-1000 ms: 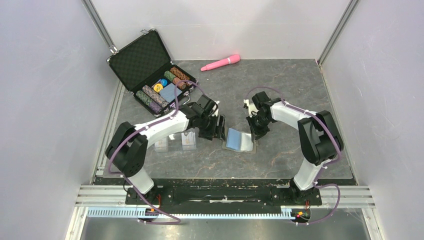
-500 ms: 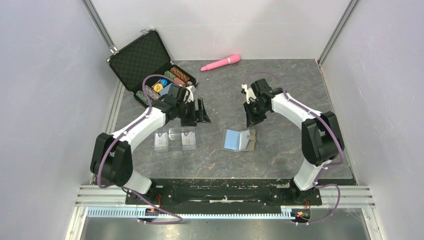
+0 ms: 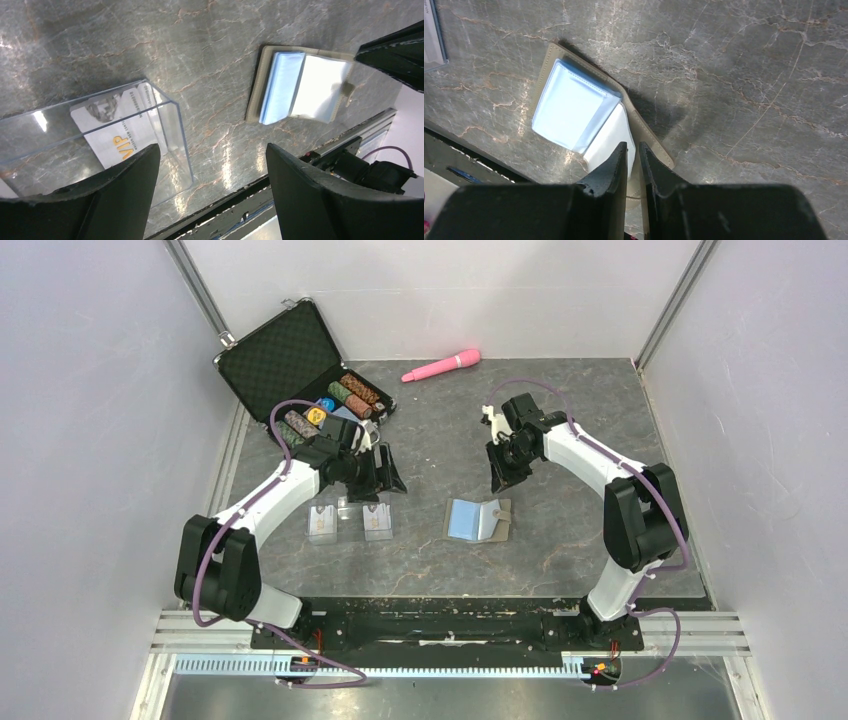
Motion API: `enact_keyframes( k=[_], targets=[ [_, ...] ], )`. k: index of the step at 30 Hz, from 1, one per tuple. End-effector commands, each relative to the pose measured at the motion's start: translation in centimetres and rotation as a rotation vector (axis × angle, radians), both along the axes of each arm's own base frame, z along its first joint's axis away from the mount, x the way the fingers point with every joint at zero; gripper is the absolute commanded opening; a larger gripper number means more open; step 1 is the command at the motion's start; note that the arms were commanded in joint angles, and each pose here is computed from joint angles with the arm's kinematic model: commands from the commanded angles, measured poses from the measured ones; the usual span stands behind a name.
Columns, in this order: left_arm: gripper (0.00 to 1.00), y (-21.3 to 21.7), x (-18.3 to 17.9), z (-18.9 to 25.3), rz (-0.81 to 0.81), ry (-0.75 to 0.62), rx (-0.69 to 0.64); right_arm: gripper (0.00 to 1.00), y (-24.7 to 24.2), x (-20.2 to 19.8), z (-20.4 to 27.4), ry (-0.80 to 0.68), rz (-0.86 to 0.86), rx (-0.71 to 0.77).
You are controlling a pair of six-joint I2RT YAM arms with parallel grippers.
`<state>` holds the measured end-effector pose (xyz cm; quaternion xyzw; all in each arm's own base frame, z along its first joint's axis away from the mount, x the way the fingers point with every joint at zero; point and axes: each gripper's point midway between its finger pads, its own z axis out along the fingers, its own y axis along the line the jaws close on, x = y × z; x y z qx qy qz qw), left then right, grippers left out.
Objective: Put the credit cards into the card holder
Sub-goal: Move the storage box to the center of the board.
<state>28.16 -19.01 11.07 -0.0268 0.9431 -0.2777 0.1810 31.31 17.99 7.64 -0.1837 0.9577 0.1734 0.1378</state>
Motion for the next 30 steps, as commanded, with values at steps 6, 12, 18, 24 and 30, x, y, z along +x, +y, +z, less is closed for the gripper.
enact_keyframes(
  k=[6, 12, 18, 24, 30],
  targets=[
    [0.79, 3.5, -0.6, -2.2, 0.022, 0.058, 0.144, 0.16, 5.4, 1.2, 2.4, -0.036, 0.091, 0.097],
    [0.73, 5.6, -1.4, -4.7, 0.093, 0.145, 0.173, 0.16, 10.6, 0.9, 2.7, 0.000, 0.137, 0.210],
    [0.72, 6.7, -2.7, -7.7, 0.107, 0.215, 0.214, 0.24, 15.3, 0.0, 2.9, 0.057, 0.153, 0.365],
    [0.61, 5.5, -3.5, -10.2, 0.091, 0.264, 0.147, 0.38, 19.5, -1.5, 2.8, 0.146, 0.137, 0.533],
    [0.38, 3.8, -2.9, -10.3, 0.073, 0.268, 0.061, 0.41, 23.0, -3.5, 1.1, 0.249, 0.153, 0.604]
  ],
)
